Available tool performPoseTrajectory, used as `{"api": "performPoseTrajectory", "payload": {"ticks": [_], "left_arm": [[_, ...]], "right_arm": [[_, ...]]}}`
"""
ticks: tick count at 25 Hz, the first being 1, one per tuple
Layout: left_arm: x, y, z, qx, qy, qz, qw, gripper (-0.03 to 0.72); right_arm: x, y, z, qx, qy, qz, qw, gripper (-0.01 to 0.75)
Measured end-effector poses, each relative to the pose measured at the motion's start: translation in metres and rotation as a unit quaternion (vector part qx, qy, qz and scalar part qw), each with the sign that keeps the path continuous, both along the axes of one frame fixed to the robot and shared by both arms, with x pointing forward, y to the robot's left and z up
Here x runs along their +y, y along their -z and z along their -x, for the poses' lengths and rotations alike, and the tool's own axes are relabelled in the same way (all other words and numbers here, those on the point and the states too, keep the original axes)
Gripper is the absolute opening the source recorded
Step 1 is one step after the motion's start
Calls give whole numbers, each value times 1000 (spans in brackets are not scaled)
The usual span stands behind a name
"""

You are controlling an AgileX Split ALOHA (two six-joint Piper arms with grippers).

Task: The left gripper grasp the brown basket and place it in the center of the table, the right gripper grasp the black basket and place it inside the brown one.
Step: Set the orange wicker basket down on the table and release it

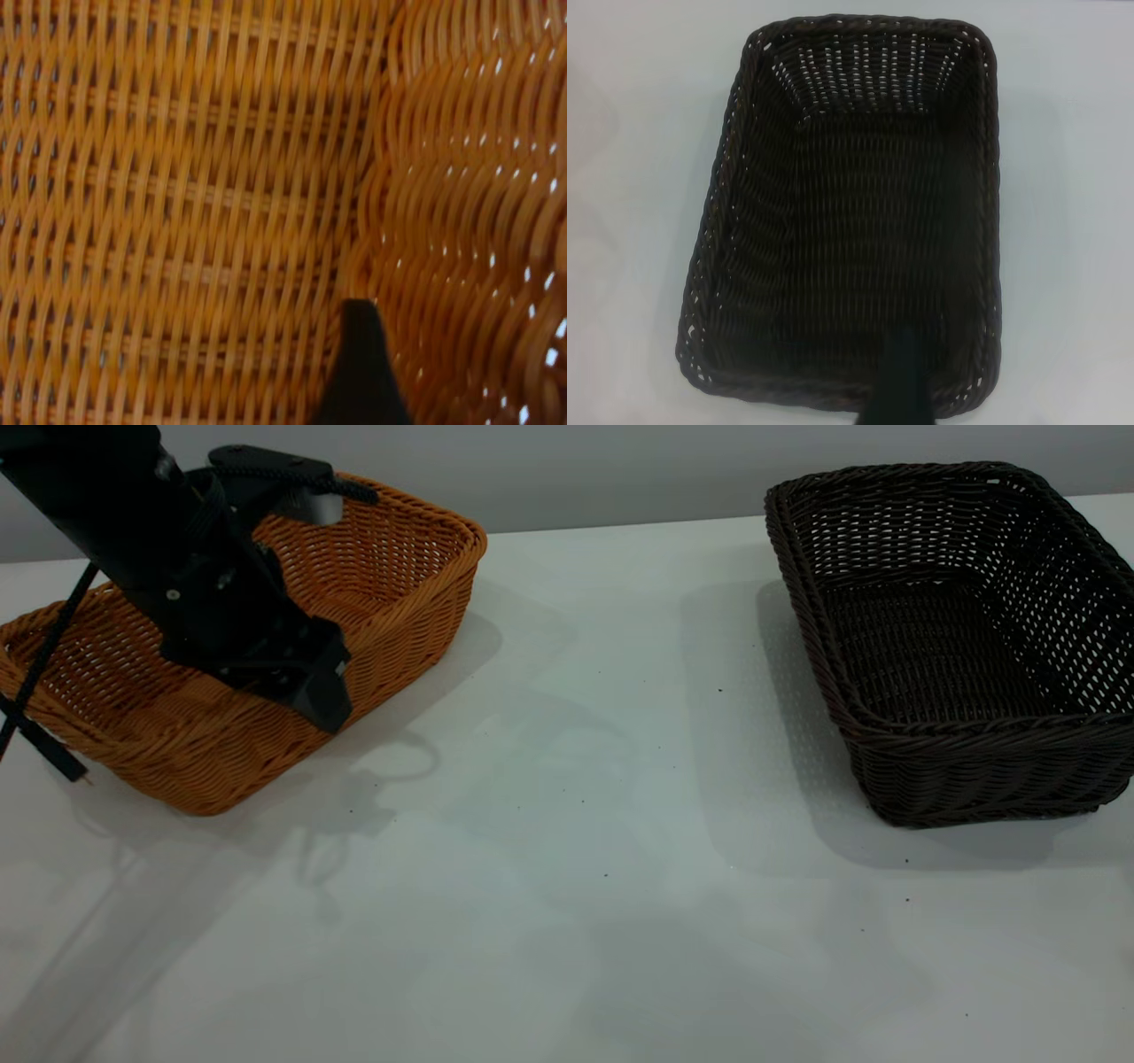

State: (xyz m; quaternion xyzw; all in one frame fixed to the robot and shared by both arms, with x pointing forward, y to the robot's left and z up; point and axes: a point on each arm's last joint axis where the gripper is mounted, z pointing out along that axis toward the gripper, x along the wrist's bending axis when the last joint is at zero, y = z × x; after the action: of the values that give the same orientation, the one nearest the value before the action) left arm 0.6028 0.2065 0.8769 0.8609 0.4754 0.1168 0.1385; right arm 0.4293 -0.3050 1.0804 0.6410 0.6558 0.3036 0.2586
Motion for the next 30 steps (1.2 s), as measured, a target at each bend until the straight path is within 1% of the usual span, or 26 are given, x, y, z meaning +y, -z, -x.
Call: {"api": "performPoseTrajectory", "payload": {"ticks": [2, 5, 7, 8, 13, 16, 18, 21, 26, 30], "left_arm": [[0, 1, -2, -8, 0, 1, 1000, 384], [0, 1, -2, -11, 4, -1, 1000, 201], [0, 0, -3, -20, 14, -5, 1000, 123], [-1, 0, -3, -21, 17, -5, 1000, 109], [-15, 1, 3, -12, 90, -25, 996, 111], [-34, 2, 13, -4, 171, -43, 984, 111], [-47, 3, 21, 5, 224, -54, 973, 111], [-66, 4, 33, 15, 301, -69, 951, 109], [-83, 5, 49, 41, 372, -82, 923, 109], [-87, 5, 59, 69, 426, -92, 897, 109]], "right_arm": [[0, 0, 0, 1, 0, 0, 1000, 581], [0, 0, 0, 1, 0, 0, 1000, 581], [0, 0, 0, 1, 0, 0, 1000, 581], [0, 0, 0, 1, 0, 0, 1000, 581], [0, 0, 0, 0, 0, -4, 1000, 581], [1, 0, 0, 0, 1, -8, 1000, 581], [1, 0, 0, 0, 1, -10, 1000, 581], [1, 0, 0, 0, 1, -10, 1000, 581], [1, 0, 0, -1, 1, -10, 1000, 581], [1, -1, 0, -4, 2, -10, 1000, 581]]}}
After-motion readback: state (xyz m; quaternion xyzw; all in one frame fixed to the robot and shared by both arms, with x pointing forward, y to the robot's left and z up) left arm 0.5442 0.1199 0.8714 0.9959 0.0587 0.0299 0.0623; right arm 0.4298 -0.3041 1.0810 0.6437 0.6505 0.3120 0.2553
